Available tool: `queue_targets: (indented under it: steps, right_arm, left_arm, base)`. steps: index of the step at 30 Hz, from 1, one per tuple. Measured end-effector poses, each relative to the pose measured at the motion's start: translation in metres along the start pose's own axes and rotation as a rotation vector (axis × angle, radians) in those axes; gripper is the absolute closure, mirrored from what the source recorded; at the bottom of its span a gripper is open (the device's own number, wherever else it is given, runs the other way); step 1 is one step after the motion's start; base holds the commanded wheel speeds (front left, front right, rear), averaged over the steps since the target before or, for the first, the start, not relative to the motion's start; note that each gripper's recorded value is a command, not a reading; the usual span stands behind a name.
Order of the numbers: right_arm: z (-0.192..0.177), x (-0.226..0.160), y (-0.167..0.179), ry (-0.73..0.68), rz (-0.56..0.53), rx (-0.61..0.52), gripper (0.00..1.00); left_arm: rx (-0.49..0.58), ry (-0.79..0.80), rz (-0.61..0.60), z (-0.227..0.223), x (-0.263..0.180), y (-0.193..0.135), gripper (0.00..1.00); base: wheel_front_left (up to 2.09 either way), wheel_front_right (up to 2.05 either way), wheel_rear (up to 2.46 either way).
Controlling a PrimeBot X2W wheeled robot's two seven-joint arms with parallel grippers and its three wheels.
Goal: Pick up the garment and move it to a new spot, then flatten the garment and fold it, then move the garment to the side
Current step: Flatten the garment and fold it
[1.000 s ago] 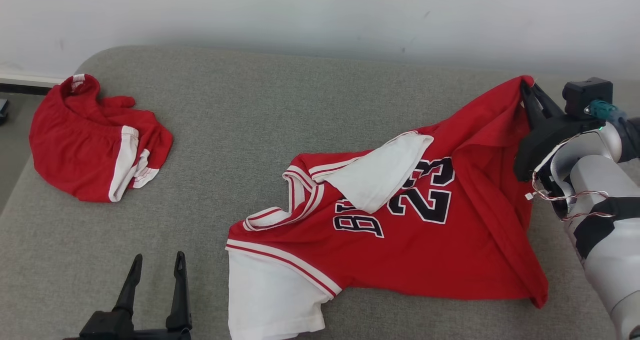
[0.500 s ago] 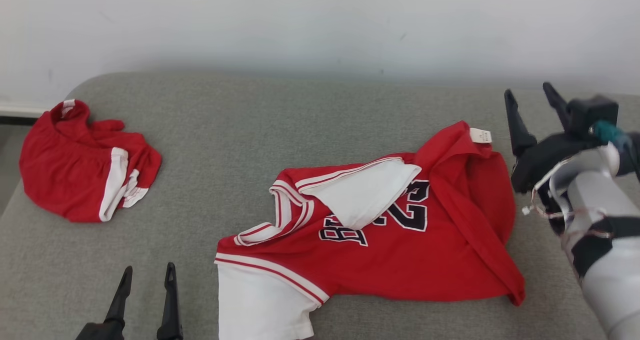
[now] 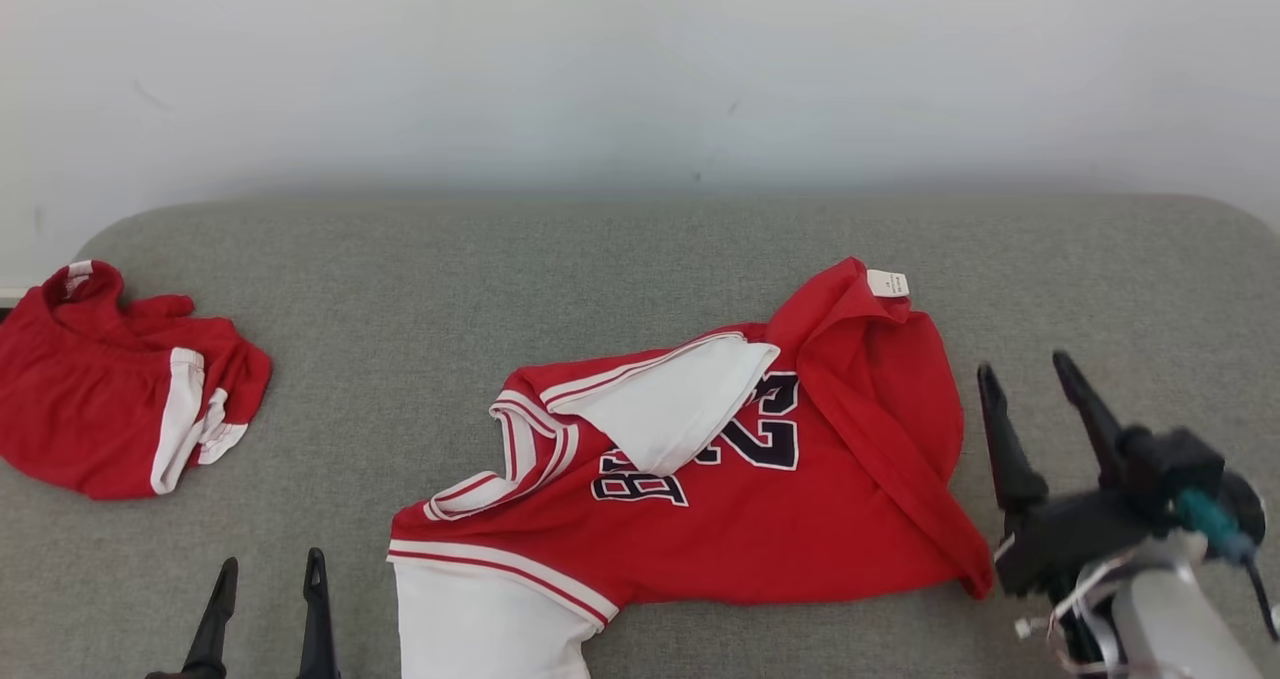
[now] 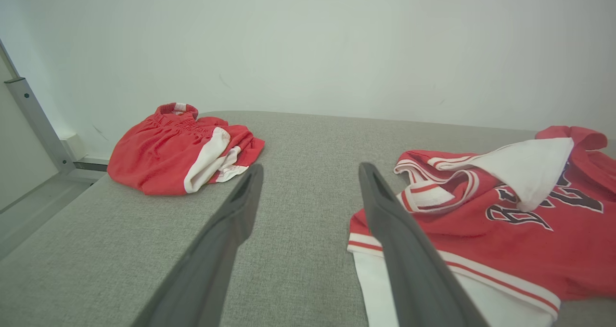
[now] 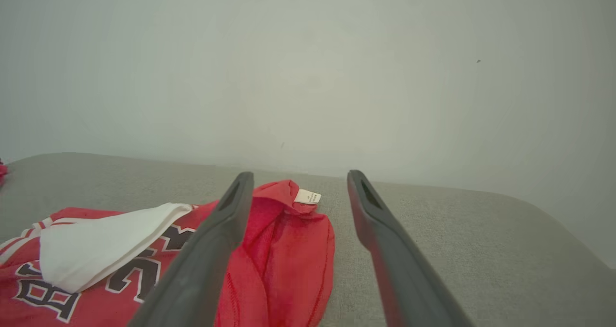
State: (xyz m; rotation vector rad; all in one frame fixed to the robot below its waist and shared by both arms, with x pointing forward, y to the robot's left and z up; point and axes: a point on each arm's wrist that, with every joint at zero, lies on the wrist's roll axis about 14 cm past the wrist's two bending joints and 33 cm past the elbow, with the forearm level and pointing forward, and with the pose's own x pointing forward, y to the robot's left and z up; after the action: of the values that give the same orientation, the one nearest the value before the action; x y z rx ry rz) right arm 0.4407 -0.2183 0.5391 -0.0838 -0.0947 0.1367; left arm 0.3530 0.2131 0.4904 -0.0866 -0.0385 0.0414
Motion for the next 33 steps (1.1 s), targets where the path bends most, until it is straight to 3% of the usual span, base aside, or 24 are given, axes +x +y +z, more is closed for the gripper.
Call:
queue_targets:
  steps: [5,13,33]
  right_arm:
    - [-0.021,-0.044,0.012,0.027,-0.025,0.055,0.0]
    - [-0.049,-0.083,0.027,0.103,-0.046,0.086,0.0]
    - [-0.089,-0.065,0.032,0.294,0.051,-0.049,0.0]
  left_arm:
    - [0.004,-0.011,-0.01,0.003,0.001,-0.003,0.0]
    - [0.004,-0.005,-0.017,0.001,0.003,-0.005,0.0]
    - [-0.002,0.013,0.009,-0.004,-0.001,0.003,0.0]
  base:
    - [0.0,0.0,0.0]
    - [0.0,0.0,0.0]
    - [0.0,0.0,0.0]
